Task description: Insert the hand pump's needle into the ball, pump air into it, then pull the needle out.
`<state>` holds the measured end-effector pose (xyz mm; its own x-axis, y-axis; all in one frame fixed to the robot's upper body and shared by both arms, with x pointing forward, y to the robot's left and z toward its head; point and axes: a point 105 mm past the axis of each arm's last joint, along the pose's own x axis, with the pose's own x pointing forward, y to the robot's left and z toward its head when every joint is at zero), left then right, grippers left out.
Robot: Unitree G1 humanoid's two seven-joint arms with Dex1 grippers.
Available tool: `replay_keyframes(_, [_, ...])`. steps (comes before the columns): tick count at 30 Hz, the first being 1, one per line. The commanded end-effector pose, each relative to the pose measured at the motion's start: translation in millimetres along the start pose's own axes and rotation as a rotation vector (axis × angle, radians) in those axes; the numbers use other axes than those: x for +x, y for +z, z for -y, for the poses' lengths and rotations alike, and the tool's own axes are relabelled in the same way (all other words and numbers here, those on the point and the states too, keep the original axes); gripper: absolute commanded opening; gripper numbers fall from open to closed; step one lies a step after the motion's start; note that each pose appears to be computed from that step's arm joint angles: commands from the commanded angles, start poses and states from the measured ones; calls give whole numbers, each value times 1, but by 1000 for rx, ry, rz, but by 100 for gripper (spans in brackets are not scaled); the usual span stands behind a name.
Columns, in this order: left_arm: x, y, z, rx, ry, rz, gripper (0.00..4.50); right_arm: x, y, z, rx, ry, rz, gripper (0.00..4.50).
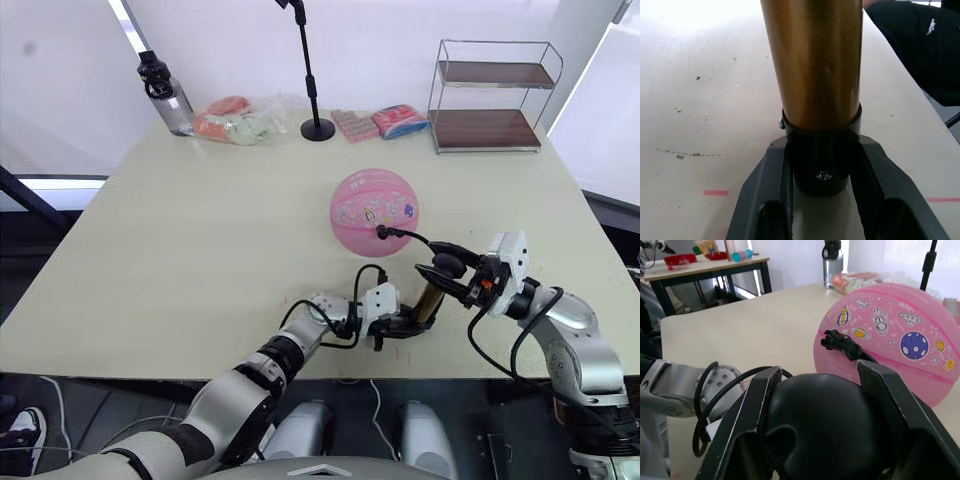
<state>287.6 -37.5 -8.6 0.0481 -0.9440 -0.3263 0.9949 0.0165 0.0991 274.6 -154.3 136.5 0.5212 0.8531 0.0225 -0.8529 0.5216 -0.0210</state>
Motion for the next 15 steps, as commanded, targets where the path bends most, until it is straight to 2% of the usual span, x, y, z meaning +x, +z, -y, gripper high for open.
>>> replay_keyframes(1, [-12,-42,15,-96,-22,-147,110,-1,29,-6,18,61,41,189])
replay_keyframes(4, [-12,-42,15,-96,-24,-146,110,-7,65,0,-35,56,79,189])
replay_keyframes(15, [-11,-42,15,-98,-26,-145,110,-25,152,0,-119,76,167,189])
